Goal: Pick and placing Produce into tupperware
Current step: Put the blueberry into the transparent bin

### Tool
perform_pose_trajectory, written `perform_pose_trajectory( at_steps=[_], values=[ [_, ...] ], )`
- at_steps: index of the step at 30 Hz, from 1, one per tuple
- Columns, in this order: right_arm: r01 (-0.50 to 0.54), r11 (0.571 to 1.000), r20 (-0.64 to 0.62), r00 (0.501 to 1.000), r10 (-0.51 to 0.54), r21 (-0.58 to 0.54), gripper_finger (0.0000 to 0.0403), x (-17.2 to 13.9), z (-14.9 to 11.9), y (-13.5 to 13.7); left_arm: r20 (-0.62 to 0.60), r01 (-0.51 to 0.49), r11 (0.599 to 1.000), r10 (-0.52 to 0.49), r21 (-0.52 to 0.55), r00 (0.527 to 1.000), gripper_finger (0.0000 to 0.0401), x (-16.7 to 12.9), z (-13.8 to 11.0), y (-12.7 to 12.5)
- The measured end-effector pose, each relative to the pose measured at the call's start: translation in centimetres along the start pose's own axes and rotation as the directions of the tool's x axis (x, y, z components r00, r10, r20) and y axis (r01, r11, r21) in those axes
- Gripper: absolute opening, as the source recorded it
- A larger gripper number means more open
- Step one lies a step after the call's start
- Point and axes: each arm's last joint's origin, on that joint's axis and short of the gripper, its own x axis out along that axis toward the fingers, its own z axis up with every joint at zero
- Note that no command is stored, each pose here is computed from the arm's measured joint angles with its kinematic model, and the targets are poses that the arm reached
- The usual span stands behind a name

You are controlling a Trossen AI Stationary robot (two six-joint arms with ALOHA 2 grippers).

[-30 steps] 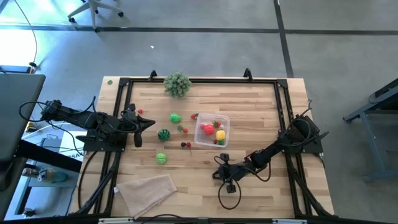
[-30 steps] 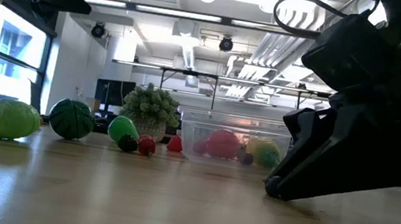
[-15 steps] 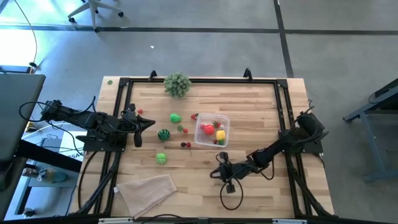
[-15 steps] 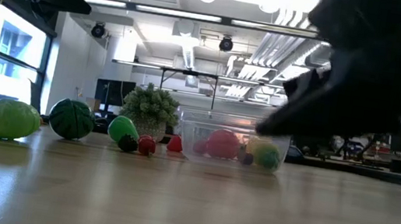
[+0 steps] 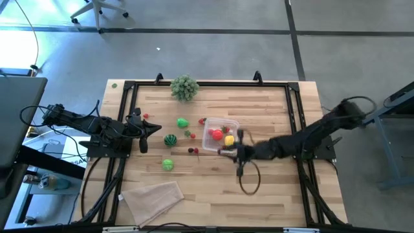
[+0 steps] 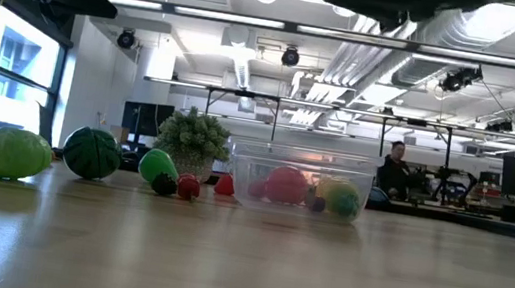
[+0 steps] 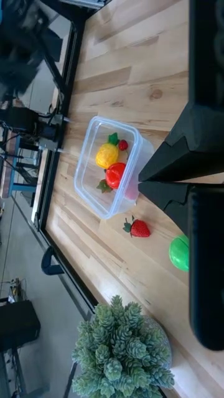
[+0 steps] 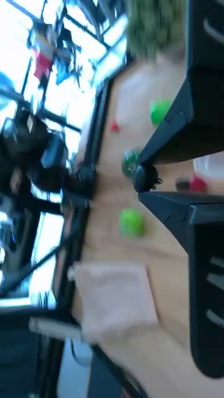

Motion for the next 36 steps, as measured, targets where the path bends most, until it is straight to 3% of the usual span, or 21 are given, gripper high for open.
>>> perform_pose_trajectory(
  at_steps=[6, 12, 18, 27, 36],
  values=[
    [0.021, 0.999, -0.036, 0.999, -0.020, 0.035, 0.0063, -0.5, 0.4, -5.3, 0.000, 0.000, 1.000, 0.000, 0.000, 1.000, 0.0001, 0.0, 0.0, 0.0],
    [-0.039, 0.985, -0.238, 0.968, 0.079, 0.168, 0.0063, 1.6, -2.3, -8.4, 0.000, 0.000, 1.000, 0.000, 0.000, 1.000, 0.0001, 0.0, 0.0, 0.0],
    [-0.061, 0.981, -0.452, 0.881, 0.140, 0.186, 0.0063, 4.7, -3.7, -8.6, 0.000, 0.000, 1.000, 0.000, 0.000, 1.000, 0.0001, 0.0, 0.0, 0.0],
    [-0.066, 0.968, -0.718, 0.659, 0.225, 0.242, 0.0063, 8.6, -5.0, -8.0, 0.000, 0.000, 1.000, 0.000, 0.000, 1.000, 0.0001, 0.0, 0.0, 0.0],
    [-0.060, 0.967, -0.792, 0.563, 0.237, 0.247, 0.0063, 9.9, -5.4, -8.0, 0.000, 0.000, 1.000, 0.000, 0.000, 1.000, 0.0001, 0.0, 0.0, 0.0]
  ],
)
